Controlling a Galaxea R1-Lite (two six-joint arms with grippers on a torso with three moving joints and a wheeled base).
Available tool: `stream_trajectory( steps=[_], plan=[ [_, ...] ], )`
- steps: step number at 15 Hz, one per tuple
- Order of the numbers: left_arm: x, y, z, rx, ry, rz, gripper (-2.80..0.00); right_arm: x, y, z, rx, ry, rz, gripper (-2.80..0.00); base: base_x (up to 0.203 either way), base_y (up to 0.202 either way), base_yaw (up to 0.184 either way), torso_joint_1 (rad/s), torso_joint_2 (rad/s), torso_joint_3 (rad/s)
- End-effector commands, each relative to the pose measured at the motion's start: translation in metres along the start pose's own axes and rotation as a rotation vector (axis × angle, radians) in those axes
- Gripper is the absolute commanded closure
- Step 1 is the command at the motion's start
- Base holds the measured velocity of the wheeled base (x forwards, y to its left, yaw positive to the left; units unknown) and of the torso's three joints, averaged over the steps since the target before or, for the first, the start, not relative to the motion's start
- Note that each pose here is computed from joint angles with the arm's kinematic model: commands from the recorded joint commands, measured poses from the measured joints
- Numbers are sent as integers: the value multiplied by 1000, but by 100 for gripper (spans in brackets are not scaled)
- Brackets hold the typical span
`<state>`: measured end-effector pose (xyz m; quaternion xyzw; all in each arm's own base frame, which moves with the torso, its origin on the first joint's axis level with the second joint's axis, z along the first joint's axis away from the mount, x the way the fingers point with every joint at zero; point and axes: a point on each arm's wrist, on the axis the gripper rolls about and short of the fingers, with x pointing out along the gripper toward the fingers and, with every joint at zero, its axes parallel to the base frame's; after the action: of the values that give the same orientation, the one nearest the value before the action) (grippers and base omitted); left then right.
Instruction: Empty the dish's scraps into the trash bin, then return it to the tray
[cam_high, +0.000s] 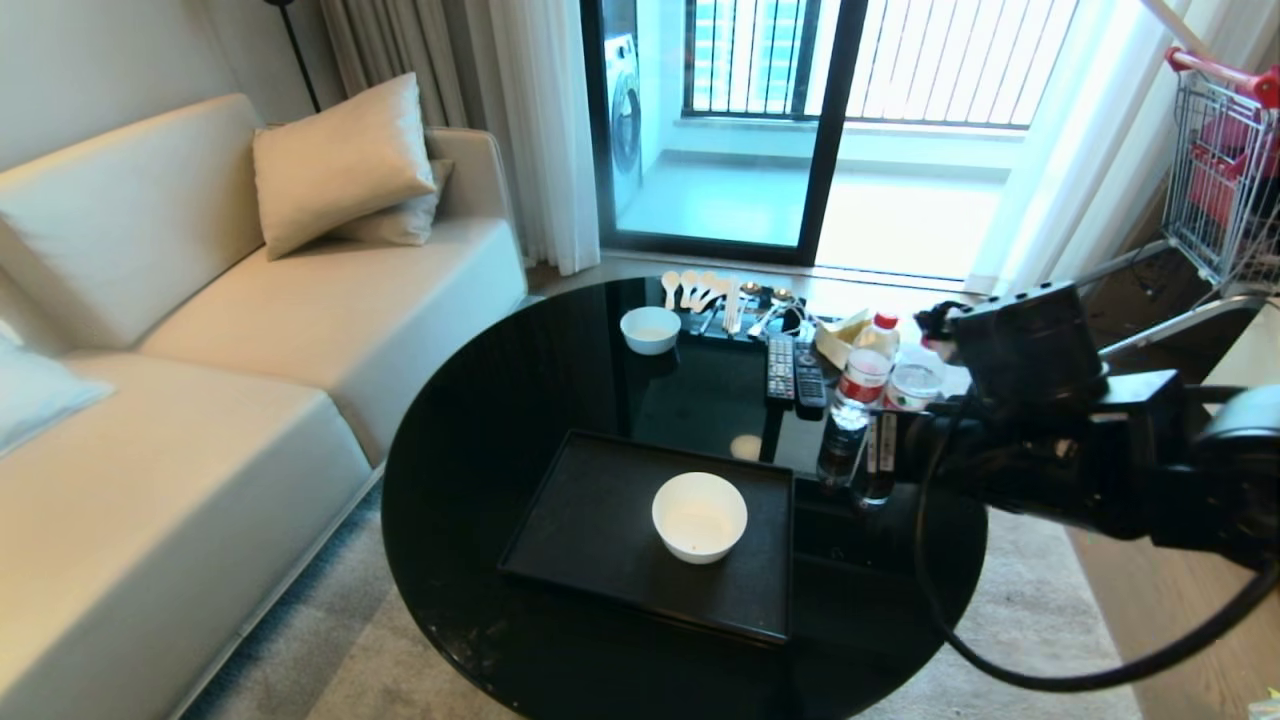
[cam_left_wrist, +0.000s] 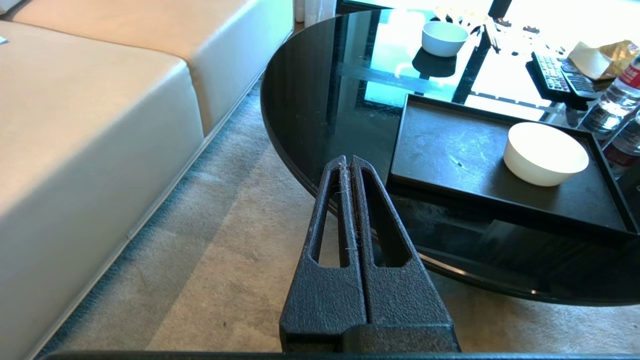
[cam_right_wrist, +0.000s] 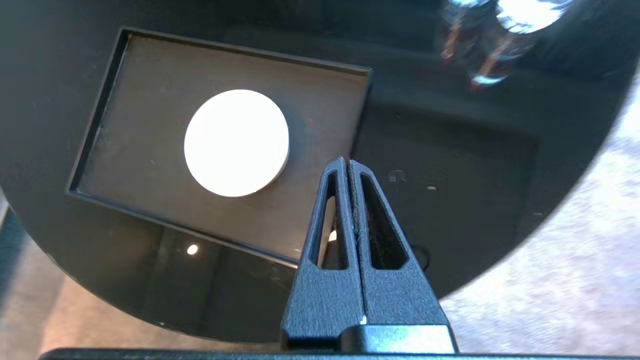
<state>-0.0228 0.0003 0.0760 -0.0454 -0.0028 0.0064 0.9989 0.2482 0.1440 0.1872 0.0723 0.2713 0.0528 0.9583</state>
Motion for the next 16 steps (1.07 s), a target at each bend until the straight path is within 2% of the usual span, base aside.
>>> stream_trajectory(
  steps=[1,6,11,14,16],
  plan=[
    [0,0,0,-1,-1,1,0,-34,-16,-5,-6,-72,-7,0,0,0,0,0,0,0],
    [0,0,0,-1,-1,1,0,-92,-51,-23,-41,-217,-57,0,0,0,0,0,0,0],
    [0,0,0,-1,-1,1,0,-139,-102,-71,-124,-358,-191,0,0,0,0,0,0,0],
    [0,0,0,-1,-1,1,0,-153,-127,-117,-218,-385,-283,0,0,0,0,0,0,0],
    [0,0,0,-1,-1,1,0,-159,-136,-139,-263,-427,-274,0,0,0,0,0,0,0]
  ],
)
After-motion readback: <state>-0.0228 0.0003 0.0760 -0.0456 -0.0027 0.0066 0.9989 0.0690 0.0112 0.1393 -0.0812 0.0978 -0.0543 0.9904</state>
